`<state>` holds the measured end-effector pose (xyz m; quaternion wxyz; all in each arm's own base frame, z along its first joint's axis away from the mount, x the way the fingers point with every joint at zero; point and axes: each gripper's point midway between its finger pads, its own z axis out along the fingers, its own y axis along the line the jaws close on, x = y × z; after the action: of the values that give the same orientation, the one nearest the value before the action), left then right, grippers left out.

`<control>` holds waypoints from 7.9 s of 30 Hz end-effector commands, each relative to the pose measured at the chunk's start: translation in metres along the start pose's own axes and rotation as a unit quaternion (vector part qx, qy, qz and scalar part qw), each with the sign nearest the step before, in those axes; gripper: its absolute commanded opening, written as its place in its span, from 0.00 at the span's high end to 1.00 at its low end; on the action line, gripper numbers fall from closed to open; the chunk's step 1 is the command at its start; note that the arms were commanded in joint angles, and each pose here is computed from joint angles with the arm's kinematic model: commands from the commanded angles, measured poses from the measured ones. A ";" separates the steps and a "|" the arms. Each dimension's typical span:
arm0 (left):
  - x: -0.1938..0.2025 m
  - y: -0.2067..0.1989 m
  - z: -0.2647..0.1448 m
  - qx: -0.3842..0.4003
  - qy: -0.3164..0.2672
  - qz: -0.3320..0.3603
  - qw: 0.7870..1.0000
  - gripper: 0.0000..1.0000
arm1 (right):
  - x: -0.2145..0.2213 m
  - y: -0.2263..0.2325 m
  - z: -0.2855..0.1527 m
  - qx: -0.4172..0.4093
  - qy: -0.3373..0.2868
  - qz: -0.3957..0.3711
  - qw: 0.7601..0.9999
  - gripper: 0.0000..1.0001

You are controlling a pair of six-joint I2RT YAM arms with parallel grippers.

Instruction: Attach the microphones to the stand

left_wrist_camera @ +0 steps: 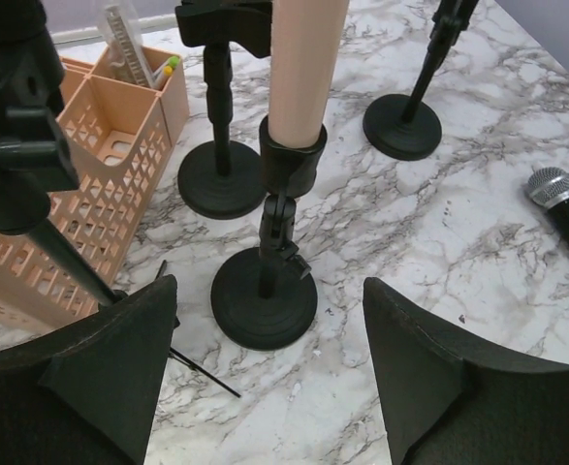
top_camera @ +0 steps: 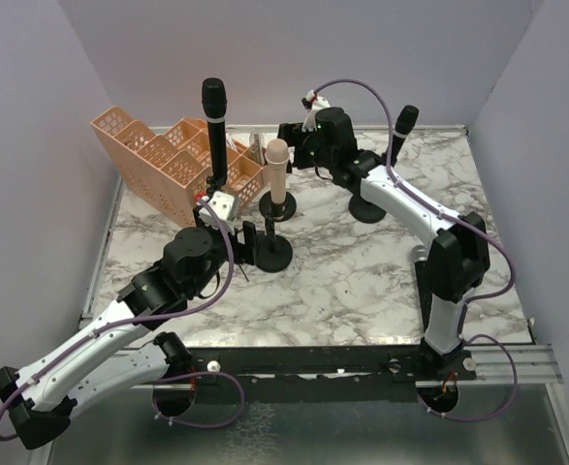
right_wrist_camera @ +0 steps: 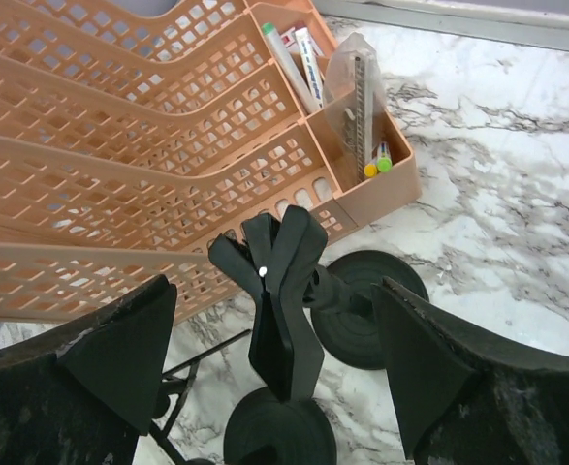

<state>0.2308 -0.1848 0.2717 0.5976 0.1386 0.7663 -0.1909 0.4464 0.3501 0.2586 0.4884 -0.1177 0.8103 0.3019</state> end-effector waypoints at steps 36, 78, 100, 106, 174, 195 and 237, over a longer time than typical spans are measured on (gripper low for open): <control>0.032 -0.024 0.022 0.039 0.051 -0.030 0.997 0.22 | -0.005 -0.011 -0.104 0.022 -0.027 -0.115 0.993 0.79; 0.078 -0.049 0.056 0.078 0.079 -0.068 0.991 0.22 | 0.090 0.006 -0.241 -0.041 0.023 -0.074 0.996 0.28; 0.099 -0.043 0.057 0.066 0.083 -0.081 0.991 0.23 | 0.153 -0.023 -0.189 -0.078 -0.122 -0.006 0.989 0.39; 0.105 -0.050 0.059 0.082 0.098 -0.081 0.989 0.23 | 0.152 -0.020 -0.176 -0.091 -0.141 -0.031 0.985 0.42; 0.097 -0.154 0.037 0.394 -0.013 -0.061 0.917 0.71 | 0.100 0.084 -0.245 -0.290 -0.055 0.079 0.952 0.82; 0.051 -0.135 0.061 0.293 -0.055 -0.170 0.939 1.00 | 0.107 0.048 -0.211 -0.189 -0.059 0.039 0.979 0.33; -0.001 -0.189 -0.029 0.513 -0.055 -0.129 0.847 1.00 | 0.079 0.122 -0.286 -0.411 -0.086 -0.081 0.904 0.92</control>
<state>0.1345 -0.3385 0.2618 0.4337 0.2945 0.5904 -0.6137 0.1596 0.2826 0.3266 0.4788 -0.3006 0.5974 0.5688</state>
